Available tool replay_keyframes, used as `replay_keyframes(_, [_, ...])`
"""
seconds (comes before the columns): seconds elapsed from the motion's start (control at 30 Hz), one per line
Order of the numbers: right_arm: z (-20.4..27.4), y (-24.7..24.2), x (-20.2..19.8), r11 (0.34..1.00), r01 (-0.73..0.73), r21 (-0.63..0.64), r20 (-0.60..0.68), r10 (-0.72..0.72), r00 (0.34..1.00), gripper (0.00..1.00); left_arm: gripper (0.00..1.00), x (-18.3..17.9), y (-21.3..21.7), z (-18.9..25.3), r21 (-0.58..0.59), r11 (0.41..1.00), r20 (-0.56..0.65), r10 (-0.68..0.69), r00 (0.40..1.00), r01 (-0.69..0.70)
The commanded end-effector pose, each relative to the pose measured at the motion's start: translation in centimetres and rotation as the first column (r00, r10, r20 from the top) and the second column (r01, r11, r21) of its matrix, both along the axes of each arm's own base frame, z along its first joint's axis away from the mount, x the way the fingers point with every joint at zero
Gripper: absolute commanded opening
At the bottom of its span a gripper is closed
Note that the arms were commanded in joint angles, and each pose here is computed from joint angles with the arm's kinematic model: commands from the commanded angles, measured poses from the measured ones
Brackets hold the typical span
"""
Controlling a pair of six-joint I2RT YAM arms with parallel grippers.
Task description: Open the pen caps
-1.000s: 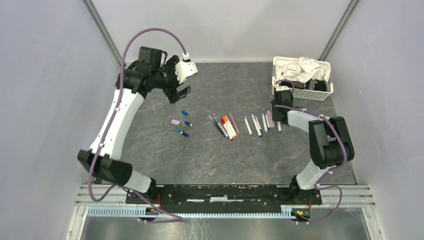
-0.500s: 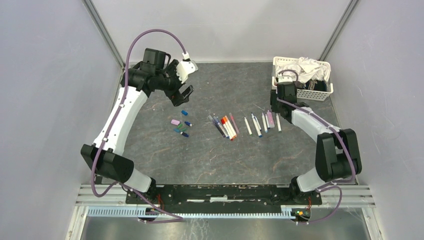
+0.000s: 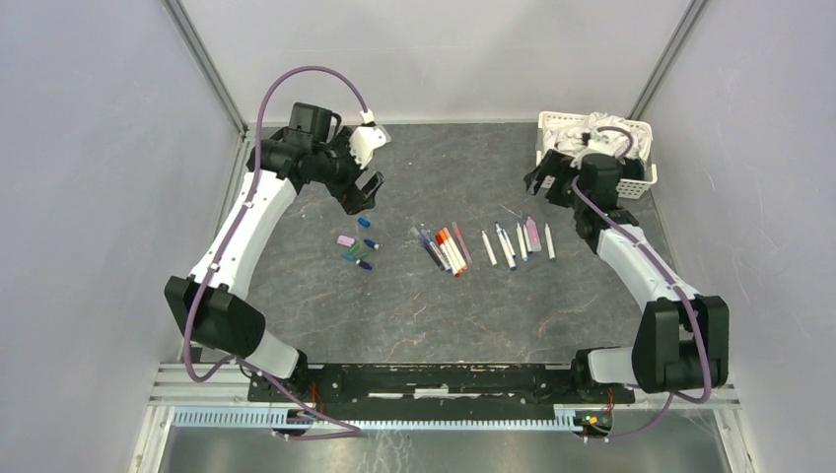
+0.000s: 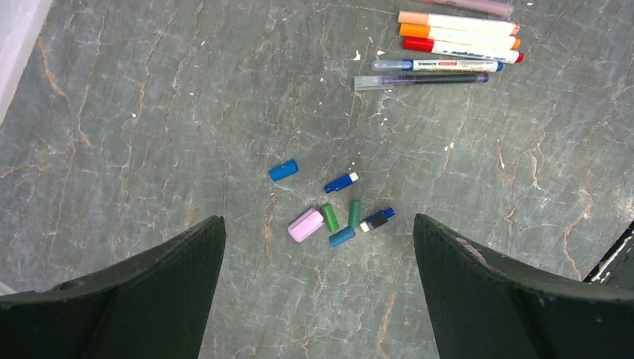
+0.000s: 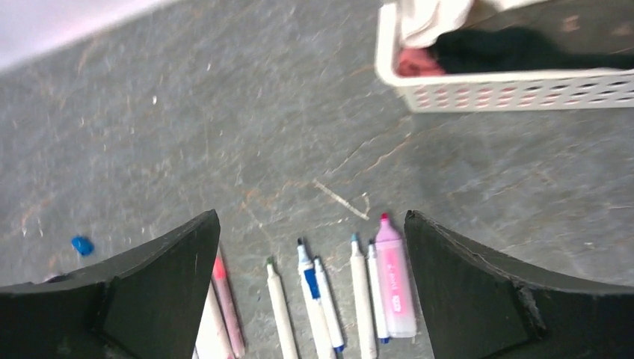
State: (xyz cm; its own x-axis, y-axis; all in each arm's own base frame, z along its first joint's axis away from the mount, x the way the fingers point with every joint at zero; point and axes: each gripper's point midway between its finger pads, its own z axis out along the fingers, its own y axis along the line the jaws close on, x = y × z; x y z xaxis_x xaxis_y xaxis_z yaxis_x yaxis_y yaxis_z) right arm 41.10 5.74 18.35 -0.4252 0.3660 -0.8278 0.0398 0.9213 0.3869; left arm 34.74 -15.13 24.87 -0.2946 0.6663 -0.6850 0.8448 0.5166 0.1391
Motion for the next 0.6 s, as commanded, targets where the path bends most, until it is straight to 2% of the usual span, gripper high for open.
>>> replay_keyframes(0.0, [-0.1,5.1,-0.2,0.987,-0.154,-0.044,-0.03,0.153,0.988,0.98,1.0,0.9,-0.4,0.1,-0.054,0.998,0.003,0.02,1.0,-0.02])
replay_keyframes(0.1, [-1.7,8.0,-0.9,0.958,-0.215,-0.19,-0.151,0.188,0.971,0.98,1.0,1.0,-0.3,-0.5,-0.054,0.998,-0.016,0.023,1.0,-0.024])
replay_keyframes(0.3, [-4.4,17.3,-4.0,0.849,-0.434,-0.3,-0.233,0.376,0.897,0.98,1.0,1.0,0.5,-2.3,-0.049,0.998,-0.065,0.038,0.997,-0.042])
replay_keyframes(0.43, [-6.7,22.0,-6.2,0.77,-0.562,-0.301,-0.279,0.493,0.824,0.97,1.0,0.8,1.3,-3.8,-0.045,0.998,-0.102,0.05,0.993,-0.054])
replay_keyframes(0.57, [-8.9,25.0,-7.4,0.712,-0.645,-0.278,-0.327,0.562,0.76,0.73,1.0,0.2,1.8,-4.8,-0.031,0.998,-0.141,0.056,0.988,-0.061])
